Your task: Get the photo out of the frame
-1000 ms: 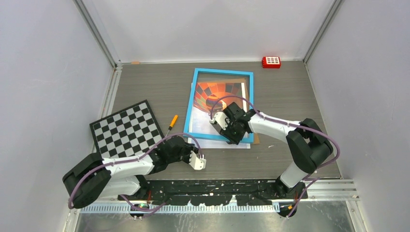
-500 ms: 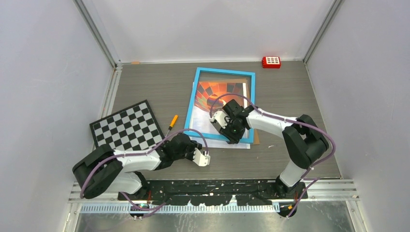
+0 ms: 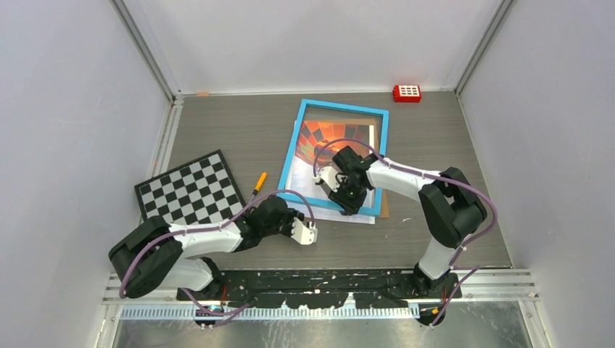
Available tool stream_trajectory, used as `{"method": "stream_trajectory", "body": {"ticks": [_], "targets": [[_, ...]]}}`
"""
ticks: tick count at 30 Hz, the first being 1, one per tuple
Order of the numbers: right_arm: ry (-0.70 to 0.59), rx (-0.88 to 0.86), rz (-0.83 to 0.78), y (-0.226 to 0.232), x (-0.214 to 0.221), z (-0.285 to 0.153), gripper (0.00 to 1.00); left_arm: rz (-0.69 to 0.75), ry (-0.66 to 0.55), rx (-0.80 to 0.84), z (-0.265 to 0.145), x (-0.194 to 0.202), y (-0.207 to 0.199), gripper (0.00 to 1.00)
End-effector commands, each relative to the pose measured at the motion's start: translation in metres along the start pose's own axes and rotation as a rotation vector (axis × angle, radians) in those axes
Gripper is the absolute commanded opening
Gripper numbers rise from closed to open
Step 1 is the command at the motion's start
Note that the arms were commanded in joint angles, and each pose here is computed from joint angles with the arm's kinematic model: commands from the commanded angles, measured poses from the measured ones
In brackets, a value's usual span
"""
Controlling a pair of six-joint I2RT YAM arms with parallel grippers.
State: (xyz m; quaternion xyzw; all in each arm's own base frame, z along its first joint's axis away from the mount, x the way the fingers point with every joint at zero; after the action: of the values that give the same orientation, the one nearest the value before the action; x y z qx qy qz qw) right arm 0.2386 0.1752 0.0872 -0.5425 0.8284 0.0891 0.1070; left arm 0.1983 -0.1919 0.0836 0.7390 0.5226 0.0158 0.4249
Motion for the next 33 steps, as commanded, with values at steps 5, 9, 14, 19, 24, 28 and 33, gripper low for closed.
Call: {"method": "stream_trajectory", "body": {"ticks": [5,9,14,19,24,28,33], "targets": [[0.118,-0.103,0.008,0.011,0.021,0.016,0.37,0.000,0.012,-0.021,0.010,0.000,0.009,0.21],[0.126,-0.108,0.003,0.011,0.023,0.017,0.37,-0.016,0.034,-0.050,0.013,0.000,0.016,0.21],[0.136,-0.112,-0.003,0.011,0.023,0.019,0.37,-0.017,0.005,-0.057,0.013,-0.005,0.020,0.20],[0.140,-0.121,-0.002,0.010,0.024,0.020,0.37,-0.017,-0.005,-0.075,0.010,-0.010,0.029,0.14],[0.140,-0.138,0.005,0.011,0.023,0.020,0.36,-0.023,-0.027,-0.076,0.012,-0.014,0.037,0.08],[0.146,-0.142,0.006,0.012,0.025,0.021,0.36,-0.019,-0.009,-0.074,0.017,-0.011,0.038,0.06],[0.145,-0.150,0.006,0.012,0.024,0.021,0.36,0.001,0.004,-0.035,0.025,-0.003,0.032,0.07]]}}
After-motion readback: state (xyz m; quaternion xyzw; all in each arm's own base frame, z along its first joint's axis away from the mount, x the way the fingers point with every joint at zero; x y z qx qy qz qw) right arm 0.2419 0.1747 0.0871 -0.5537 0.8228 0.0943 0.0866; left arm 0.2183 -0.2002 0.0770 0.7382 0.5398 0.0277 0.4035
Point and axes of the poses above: each gripper's point midway between its finger pads, its own z axis out along the fingers, its own y axis along the line the jaws close on, x = y × z, the point moved 7 cm from there along -z, back along the fingers, and after that the axes turned 2 degrees about -z, right-handed, at the moved point
